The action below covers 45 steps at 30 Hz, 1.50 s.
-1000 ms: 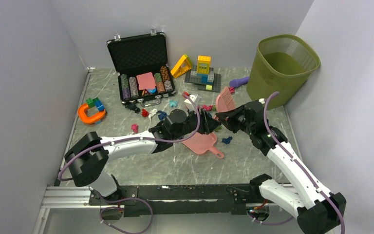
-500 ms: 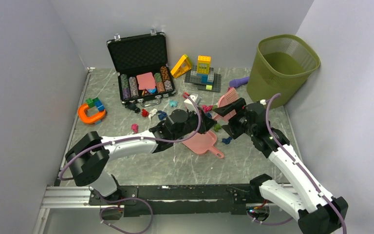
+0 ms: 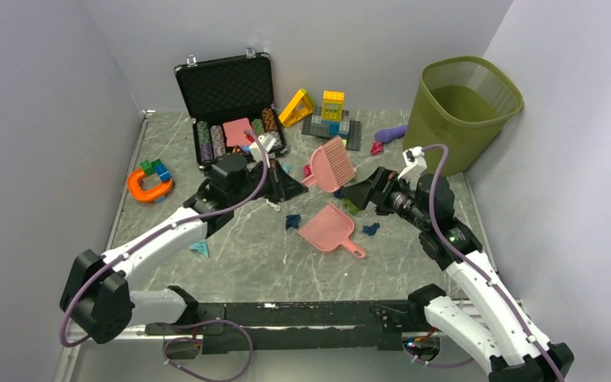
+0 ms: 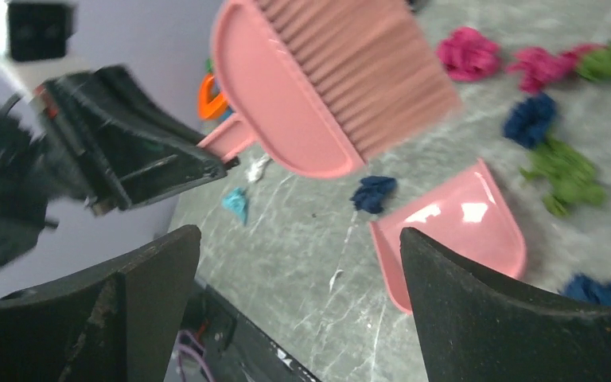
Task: Sweep away the paper scraps from the table
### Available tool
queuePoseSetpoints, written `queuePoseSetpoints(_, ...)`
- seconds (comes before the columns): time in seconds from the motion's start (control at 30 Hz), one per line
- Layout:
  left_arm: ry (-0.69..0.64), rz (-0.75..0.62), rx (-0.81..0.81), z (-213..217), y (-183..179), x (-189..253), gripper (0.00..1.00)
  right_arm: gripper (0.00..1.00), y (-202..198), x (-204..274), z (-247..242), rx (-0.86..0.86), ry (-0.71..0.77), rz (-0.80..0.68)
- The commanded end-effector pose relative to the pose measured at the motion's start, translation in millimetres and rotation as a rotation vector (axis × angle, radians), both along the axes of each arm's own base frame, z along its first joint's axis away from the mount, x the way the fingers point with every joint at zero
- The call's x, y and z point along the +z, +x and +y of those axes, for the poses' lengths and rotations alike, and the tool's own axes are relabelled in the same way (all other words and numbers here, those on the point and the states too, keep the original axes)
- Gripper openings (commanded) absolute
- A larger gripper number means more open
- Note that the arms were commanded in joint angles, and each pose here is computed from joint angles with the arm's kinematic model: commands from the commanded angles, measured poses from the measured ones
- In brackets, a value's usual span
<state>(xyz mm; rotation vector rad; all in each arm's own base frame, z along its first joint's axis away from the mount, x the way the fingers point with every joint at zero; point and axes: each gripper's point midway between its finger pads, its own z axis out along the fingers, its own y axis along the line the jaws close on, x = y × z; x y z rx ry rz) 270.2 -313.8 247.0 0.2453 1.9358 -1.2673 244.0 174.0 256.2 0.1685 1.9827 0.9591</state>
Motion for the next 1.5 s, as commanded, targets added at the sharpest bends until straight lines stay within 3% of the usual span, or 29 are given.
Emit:
queuePoseSetpoints(0.0,-0.042,0.052,-0.257,5.6,-52.1,22.0,0.00,0.99,-24.1,37.7,38.3,0.337,0.058,-0.281)
queuePoseSetpoints(0.2,-0.066,0.061,-0.347,14.4,-79.5,40.2,0.00,0.99,-25.1,45.8,51.5,0.411,0.119,-0.304)
queuePoseSetpoints(0.63,-0.029,0.008,-0.312,32.6,-94.1,55.8,0.00,0.99,-7.3,37.8,26.9,0.247,-0.018,-0.305)
queuePoseSetpoints(0.93,-0.118,0.024,-0.424,22.3,-105.7,66.6,0.00,0.96,-53.0,57.2,68.7,0.624,0.222,-0.383)
queuePoseSetpoints(1.03,-0.147,0.009,-0.448,21.7,-110.1,73.7,0.00,0.88,-55.2,57.3,69.4,0.636,0.232,-0.384)
queuePoseSetpoints(1.13,-0.169,-0.010,-0.463,22.9,-114.0,81.6,0.00,0.72,-57.4,56.9,69.7,0.650,0.230,-0.379)
queuePoseSetpoints(1.33,-0.173,-0.018,-0.476,23.2,-115.5,84.1,0.00,0.17,-71.4,70.9,69.8,0.689,0.319,-0.419)
queuePoseSetpoints(1.4,-0.162,-0.022,-0.456,24.2,-112.8,82.0,0.10,0.01,-71.7,72.5,69.2,0.680,0.334,-0.422)
queuePoseSetpoints(1.47,-0.159,-0.036,-0.426,26.8,-109.0,82.3,0.28,0.00,-70.0,71.4,68.9,0.668,0.340,-0.416)
